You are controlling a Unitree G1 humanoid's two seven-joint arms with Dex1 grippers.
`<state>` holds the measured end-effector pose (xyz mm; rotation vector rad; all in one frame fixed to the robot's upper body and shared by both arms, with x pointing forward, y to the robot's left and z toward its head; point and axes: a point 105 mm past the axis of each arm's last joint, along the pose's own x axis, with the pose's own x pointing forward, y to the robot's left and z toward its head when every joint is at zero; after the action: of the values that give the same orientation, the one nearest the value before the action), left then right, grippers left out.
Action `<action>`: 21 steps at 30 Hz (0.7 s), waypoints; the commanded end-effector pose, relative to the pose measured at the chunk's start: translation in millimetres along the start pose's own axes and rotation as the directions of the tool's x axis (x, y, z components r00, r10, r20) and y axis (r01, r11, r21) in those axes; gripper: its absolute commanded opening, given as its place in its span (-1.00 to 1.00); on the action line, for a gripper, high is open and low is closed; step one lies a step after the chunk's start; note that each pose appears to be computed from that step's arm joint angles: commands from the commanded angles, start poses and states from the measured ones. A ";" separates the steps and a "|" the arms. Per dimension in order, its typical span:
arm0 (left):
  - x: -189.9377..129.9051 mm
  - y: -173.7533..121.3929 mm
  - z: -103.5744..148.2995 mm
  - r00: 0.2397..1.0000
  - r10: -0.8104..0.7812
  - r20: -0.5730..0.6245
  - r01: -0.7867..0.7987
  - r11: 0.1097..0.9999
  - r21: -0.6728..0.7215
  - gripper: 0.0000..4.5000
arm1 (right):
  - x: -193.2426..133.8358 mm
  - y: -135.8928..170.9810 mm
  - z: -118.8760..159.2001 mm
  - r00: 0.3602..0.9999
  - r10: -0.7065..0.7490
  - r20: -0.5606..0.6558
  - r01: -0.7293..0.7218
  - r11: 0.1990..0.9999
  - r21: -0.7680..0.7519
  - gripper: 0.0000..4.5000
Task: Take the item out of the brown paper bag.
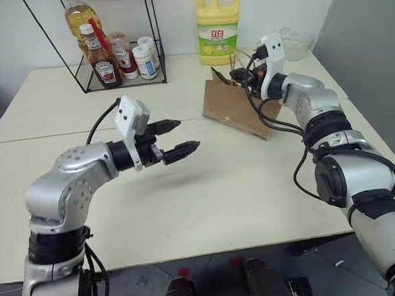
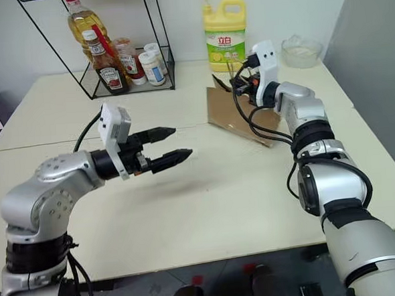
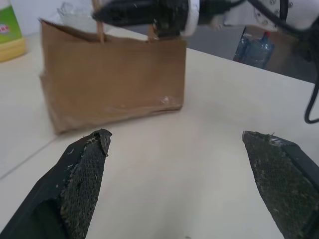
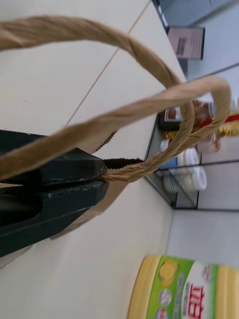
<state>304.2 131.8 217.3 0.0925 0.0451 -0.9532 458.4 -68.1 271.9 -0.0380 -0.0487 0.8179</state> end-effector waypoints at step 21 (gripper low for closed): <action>-60.8 -28.4 -18.1 0.934 0.356 0.036 -0.353 0.933 -0.068 1.00 | 40.2 116.7 11.9 0.853 0.514 -0.088 -0.522 0.843 -0.130 -0.99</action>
<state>251.0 168.9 190.7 -0.0069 0.0633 -0.5873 409.1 32.3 254.0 -0.1810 0.0382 1.3040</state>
